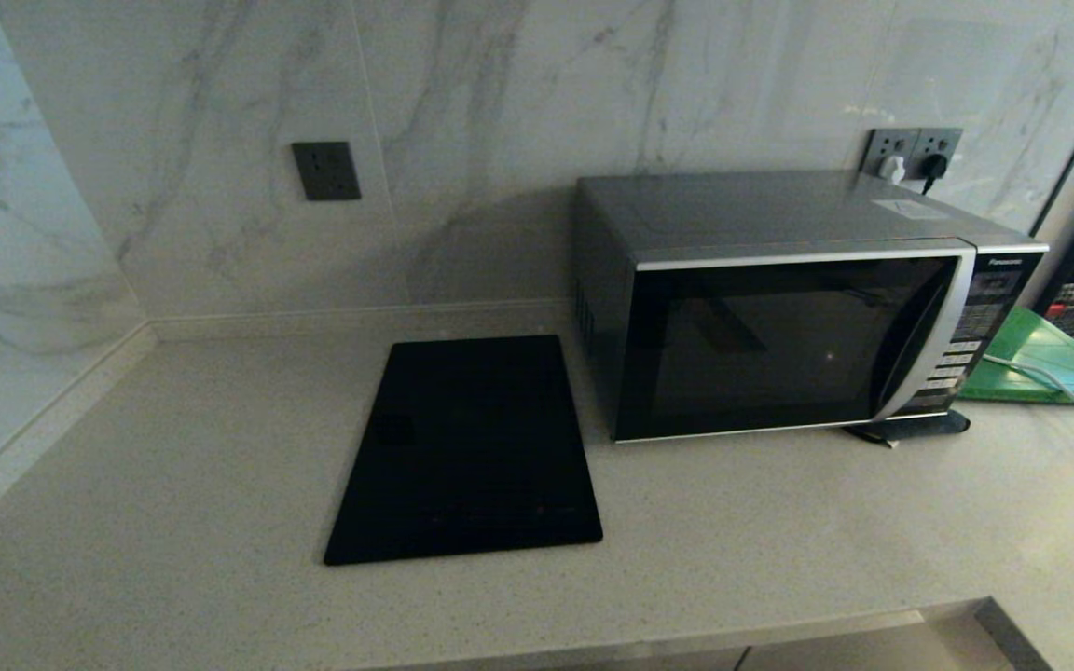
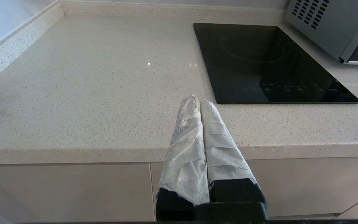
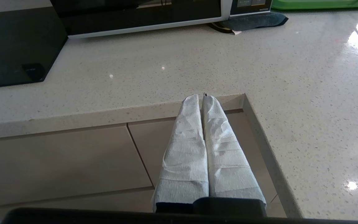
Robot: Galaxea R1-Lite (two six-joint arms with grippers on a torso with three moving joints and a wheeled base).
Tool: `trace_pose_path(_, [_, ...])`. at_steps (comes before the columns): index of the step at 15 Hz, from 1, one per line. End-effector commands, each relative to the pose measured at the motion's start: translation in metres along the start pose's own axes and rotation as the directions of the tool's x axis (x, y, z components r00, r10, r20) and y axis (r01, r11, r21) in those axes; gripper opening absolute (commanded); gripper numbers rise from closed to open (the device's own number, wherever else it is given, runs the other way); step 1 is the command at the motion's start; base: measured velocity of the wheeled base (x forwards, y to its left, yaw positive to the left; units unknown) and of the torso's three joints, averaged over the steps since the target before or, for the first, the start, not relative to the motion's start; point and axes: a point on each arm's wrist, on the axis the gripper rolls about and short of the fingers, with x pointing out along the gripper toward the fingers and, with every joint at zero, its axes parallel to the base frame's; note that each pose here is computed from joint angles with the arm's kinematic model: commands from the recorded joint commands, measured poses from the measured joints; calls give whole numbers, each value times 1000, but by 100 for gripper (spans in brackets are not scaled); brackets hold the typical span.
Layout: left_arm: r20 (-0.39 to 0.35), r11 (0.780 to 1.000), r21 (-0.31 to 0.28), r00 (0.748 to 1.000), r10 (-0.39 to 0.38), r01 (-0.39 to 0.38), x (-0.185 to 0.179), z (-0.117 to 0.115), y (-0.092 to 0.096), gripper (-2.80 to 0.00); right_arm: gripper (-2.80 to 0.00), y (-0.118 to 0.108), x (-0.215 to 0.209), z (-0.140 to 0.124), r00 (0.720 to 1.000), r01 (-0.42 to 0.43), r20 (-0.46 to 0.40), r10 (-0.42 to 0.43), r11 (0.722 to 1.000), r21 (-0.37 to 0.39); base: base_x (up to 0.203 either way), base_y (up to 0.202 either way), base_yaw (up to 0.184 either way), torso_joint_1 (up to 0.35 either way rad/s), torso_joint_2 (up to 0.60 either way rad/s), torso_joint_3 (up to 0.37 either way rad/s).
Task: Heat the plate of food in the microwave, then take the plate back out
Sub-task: Open the microwave oven
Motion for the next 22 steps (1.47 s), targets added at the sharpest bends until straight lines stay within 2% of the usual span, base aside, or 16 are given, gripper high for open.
trace_pose_path(1, [-1,1000,-1,1000,1,-1,0,0,0,-280,-280,0,0,0,1000,0,-3,0,1000,1,0,0,0,0,0,0])
trace_pose_path(22, [-1,1000,-1,1000,1,-1,0,0,0,-280,-280,0,0,0,1000,0,-3,0,1000,1,0,0,0,0,0,0])
